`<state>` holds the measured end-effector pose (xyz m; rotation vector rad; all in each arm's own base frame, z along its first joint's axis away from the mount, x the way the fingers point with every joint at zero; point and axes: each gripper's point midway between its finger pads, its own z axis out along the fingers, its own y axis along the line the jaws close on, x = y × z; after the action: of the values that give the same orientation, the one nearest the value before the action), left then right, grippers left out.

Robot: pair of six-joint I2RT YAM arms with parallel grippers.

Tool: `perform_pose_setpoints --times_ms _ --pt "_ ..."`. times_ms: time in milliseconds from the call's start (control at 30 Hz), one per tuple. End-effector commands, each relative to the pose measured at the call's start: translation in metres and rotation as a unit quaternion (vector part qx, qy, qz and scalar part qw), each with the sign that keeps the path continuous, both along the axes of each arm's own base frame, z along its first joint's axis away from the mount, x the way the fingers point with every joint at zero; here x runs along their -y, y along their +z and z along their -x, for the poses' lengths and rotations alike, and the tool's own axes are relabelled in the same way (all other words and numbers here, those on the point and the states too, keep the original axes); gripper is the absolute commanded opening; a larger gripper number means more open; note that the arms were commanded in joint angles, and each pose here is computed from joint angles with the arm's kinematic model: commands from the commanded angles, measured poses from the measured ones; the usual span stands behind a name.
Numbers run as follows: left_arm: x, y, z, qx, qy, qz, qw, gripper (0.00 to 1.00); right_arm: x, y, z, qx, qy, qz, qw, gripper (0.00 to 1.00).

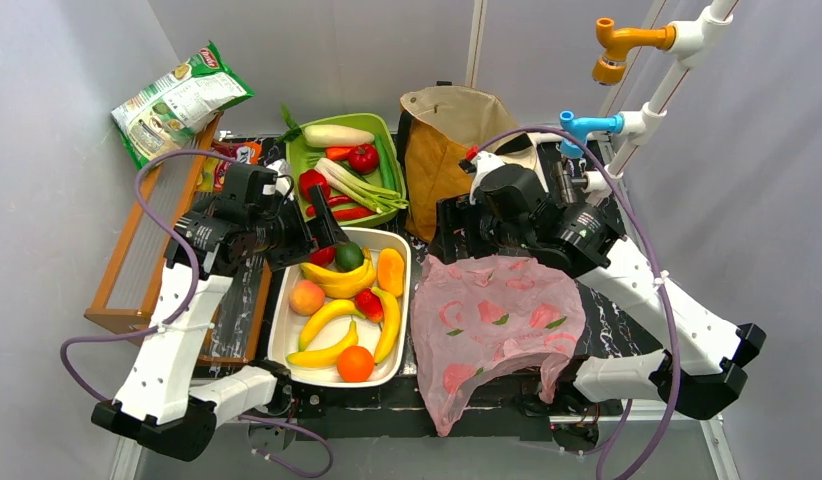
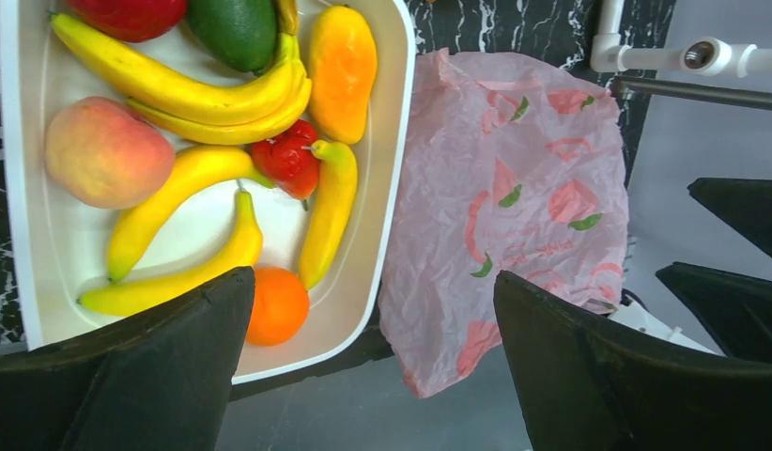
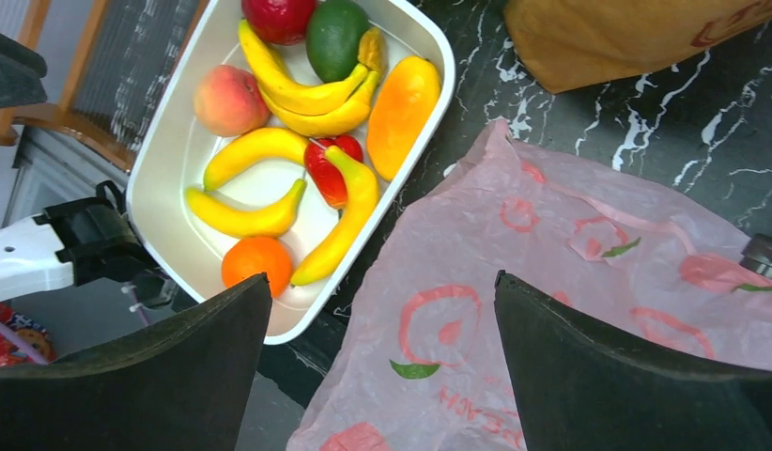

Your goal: Place the food into the grocery bag and tie it

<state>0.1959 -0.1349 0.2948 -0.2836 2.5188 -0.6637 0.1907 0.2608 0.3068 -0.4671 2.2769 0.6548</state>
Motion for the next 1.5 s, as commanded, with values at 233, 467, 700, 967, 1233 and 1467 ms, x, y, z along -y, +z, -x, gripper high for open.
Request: perform_pose_setpoints --times_ms 233,467,700,967,1233,1467 --pt "-0.013 -0.006 0.012 0.024 -0.069 -0.105 0.992 1.00 0.008 -0.013 0.021 -0.036 0.043 0.034 0.998 0.92" --pt "0.010 -0.009 0.010 0.034 -0.151 -0.143 0.978 0.99 0.063 -0.045 0.062 -0.081 0.031 0.078 0.993 0.91" --pt "0.024 -0.021 0.011 0.025 -0.188 -0.169 0.967 0.99 0.092 -0.076 0.113 -0.183 0.022 0.078 0.980 0.90" --pt "0.039 -0.034 0.014 0.015 -0.214 -0.180 0.960 0.99 0.103 -0.099 0.145 -0.232 0.025 0.046 0.971 0.84" --pt "0.046 -0.038 0.020 0.009 -0.238 -0.193 0.952 0.99 0.127 -0.121 0.142 -0.173 0.077 0.127 0.974 0.84" --pt "0.040 -0.040 0.024 0.012 -0.235 -0.208 0.949 0.99 0.107 -0.105 0.141 -0.079 0.176 0.142 0.971 0.85"
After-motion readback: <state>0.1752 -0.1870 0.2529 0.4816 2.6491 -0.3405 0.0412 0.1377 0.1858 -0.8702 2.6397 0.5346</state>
